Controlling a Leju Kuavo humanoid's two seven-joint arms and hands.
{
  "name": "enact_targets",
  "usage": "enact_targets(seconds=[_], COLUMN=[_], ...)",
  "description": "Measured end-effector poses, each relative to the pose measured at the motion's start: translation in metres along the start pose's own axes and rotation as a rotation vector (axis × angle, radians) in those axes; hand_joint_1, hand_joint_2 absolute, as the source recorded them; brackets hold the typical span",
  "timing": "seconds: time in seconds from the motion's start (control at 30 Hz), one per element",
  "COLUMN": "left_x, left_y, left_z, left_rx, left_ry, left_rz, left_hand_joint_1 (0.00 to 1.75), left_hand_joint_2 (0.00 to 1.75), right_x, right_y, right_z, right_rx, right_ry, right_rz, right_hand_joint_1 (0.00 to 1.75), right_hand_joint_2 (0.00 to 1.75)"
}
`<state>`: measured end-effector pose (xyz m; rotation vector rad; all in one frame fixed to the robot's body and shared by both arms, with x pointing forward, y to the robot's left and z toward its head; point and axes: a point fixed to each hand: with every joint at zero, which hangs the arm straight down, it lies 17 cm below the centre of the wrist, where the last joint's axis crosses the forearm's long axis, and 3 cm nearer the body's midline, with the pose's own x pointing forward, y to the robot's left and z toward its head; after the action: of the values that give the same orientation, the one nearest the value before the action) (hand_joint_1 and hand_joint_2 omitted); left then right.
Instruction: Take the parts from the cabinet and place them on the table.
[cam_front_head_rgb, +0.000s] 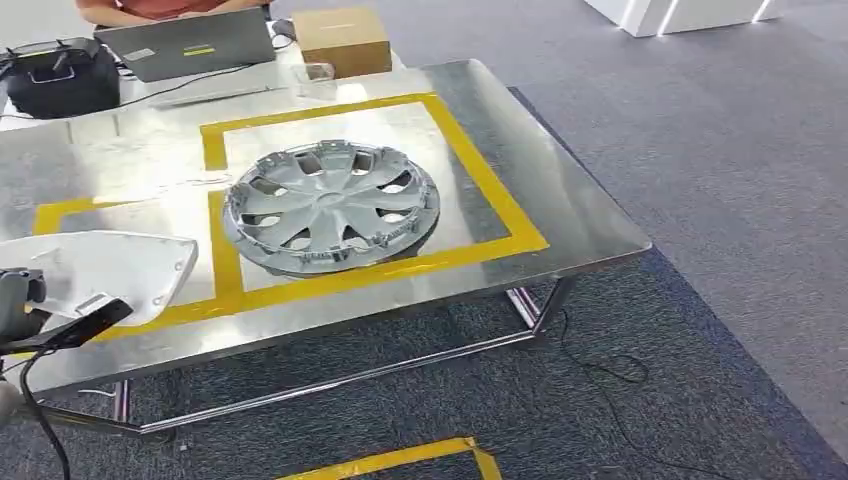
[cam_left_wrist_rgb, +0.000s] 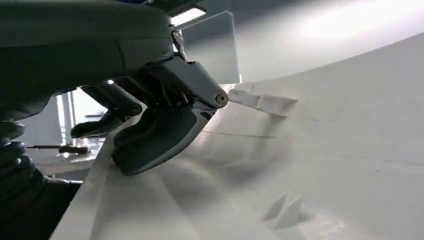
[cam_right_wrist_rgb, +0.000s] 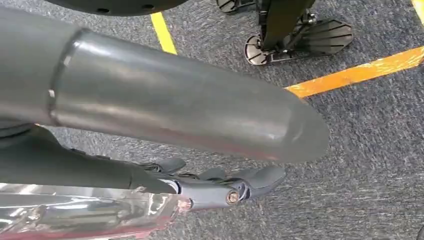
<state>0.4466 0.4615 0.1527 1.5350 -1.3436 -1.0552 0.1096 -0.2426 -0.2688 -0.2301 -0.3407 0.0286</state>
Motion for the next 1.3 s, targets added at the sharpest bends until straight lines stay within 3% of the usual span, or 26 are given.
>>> enact_targets(seconds=[0.1,0.13,0.27,0.3,1.3], left_x=[-0.003,-0.004,-0.006,-0.005,-0.012], left_y=[0.002,0.002,0.003,0.002,-0.002], left_z=[-0.006,-0.007,-0.011,-0.011,-0.010], left_rx=[0.004,0.005,0.005,0.004,-0.016], left_ry=[-0.005,-0.006,-0.010,-0.013,-0.010], left_rz=[-0.031,-0.043,-0.063,-0.066,-0.062], left_hand_joint_1=[1.75,0.00,0.00,0.00,0.00], left_hand_joint_2=[1.75,1.75,1.75,0.00,0.00], right_x=[0.002,0.003,0.004,0.004,0.006], right_y=[0.001,0.001,0.001,0.001,0.003], right_z=[0.000,0.000,0.000,0.000,0.000], right_rx=[0.002,0.003,0.004,0.004,0.011], right_ry=[-0.004,-0.005,-0.007,-0.007,-0.013], right_rz=[0.003,0.004,0.004,0.004,0.010], right_hand_joint_1=[0.00,0.00,0.00,0.00,0.00], right_hand_joint_2=[0.00,0.00,0.00,0.00,0.00])
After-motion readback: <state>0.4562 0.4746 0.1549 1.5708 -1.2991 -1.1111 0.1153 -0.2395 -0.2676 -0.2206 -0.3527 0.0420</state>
